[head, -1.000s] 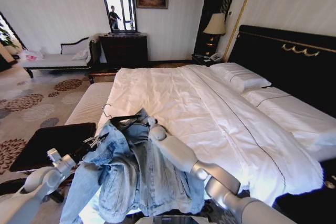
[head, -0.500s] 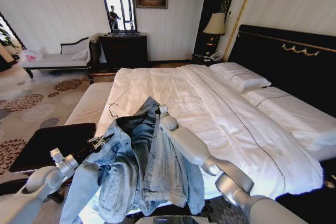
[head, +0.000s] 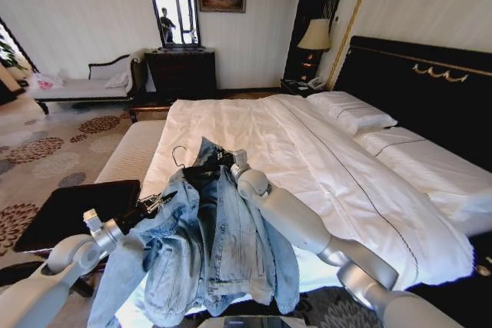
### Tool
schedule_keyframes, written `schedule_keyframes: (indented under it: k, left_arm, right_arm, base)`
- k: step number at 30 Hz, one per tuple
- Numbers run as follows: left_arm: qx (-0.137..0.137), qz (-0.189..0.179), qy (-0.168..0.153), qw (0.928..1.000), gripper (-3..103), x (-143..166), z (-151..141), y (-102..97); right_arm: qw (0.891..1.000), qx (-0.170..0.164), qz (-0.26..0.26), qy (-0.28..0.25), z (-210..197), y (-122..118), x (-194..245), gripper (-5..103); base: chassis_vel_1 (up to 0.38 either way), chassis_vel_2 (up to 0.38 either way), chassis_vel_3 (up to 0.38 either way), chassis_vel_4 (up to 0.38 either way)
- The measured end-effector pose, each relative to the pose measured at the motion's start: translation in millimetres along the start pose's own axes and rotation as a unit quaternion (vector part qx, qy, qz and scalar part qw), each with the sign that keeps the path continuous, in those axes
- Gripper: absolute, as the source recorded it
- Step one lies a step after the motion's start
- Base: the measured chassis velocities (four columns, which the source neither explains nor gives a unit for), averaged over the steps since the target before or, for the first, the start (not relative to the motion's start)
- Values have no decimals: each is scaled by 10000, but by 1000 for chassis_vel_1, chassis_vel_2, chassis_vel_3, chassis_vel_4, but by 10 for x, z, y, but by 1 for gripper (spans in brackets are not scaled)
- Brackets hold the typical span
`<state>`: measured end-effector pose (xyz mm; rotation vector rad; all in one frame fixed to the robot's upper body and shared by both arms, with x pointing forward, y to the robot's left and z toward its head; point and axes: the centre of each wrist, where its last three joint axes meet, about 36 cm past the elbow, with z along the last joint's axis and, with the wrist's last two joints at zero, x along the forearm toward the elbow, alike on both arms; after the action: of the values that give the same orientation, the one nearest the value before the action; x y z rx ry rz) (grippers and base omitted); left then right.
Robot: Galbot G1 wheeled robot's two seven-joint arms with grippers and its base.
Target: Pick up the clothes from the bed and hang them on the clothes hanger.
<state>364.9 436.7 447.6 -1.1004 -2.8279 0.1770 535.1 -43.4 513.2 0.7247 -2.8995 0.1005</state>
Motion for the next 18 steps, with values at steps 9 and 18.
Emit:
schedule_keyframes:
  k: [9, 18]
  left_arm:
    - [-11, -80, -61, 9999, 17, 35, 4, 34]
    - [1, -97, -167, 9998, 17, -9, -10, 25]
  right_arm:
    - [9970, -111, -749, -172, -114, -131, 564, 4]
    - [9939, -204, -1088, 18, 28, -156, 969, 4]
  base:
    - [0, 0, 0, 0]
    - [0, 0, 0, 0]
